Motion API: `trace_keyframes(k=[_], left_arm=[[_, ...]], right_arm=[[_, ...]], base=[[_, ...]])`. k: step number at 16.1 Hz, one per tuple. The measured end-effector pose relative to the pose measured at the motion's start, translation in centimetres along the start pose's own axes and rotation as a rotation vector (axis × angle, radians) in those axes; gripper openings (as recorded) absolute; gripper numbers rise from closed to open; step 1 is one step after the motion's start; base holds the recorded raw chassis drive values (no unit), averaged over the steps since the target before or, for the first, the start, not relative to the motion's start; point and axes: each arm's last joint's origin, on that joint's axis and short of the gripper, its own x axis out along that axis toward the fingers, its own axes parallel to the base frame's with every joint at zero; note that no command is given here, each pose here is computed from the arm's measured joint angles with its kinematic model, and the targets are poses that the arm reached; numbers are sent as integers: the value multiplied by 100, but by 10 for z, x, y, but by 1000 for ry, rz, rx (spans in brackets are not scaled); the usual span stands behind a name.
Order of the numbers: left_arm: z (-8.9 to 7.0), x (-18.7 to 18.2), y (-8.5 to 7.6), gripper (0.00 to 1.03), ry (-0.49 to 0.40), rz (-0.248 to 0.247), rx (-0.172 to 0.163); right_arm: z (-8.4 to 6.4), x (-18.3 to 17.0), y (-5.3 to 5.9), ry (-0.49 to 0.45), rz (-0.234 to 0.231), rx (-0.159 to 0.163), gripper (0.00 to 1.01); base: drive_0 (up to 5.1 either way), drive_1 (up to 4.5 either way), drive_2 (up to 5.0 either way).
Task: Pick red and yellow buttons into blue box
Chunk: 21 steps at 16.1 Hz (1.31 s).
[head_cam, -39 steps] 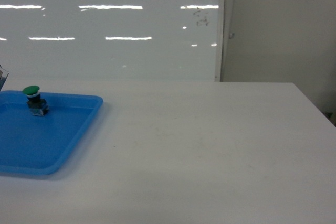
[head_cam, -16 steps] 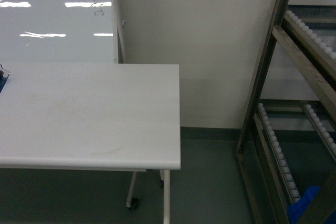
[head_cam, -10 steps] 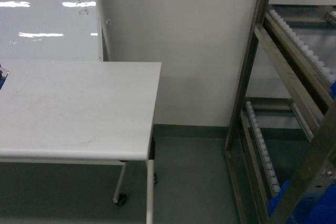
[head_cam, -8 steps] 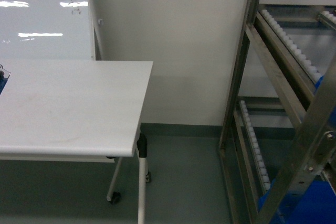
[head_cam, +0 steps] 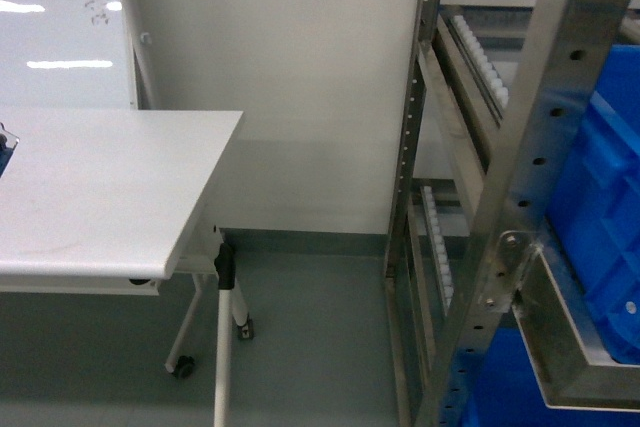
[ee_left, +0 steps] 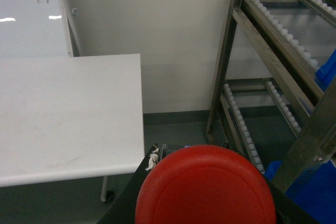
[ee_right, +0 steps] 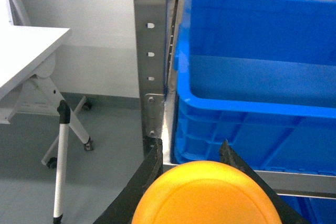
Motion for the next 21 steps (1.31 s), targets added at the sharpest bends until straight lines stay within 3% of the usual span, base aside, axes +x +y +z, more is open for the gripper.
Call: trace_keyframes(k=[21], left_arm=[[0,0,0,29,-2,-2,0]], right_arm=[[0,0,0,-1,0,0,28]], base=[[506,-237,-237]])
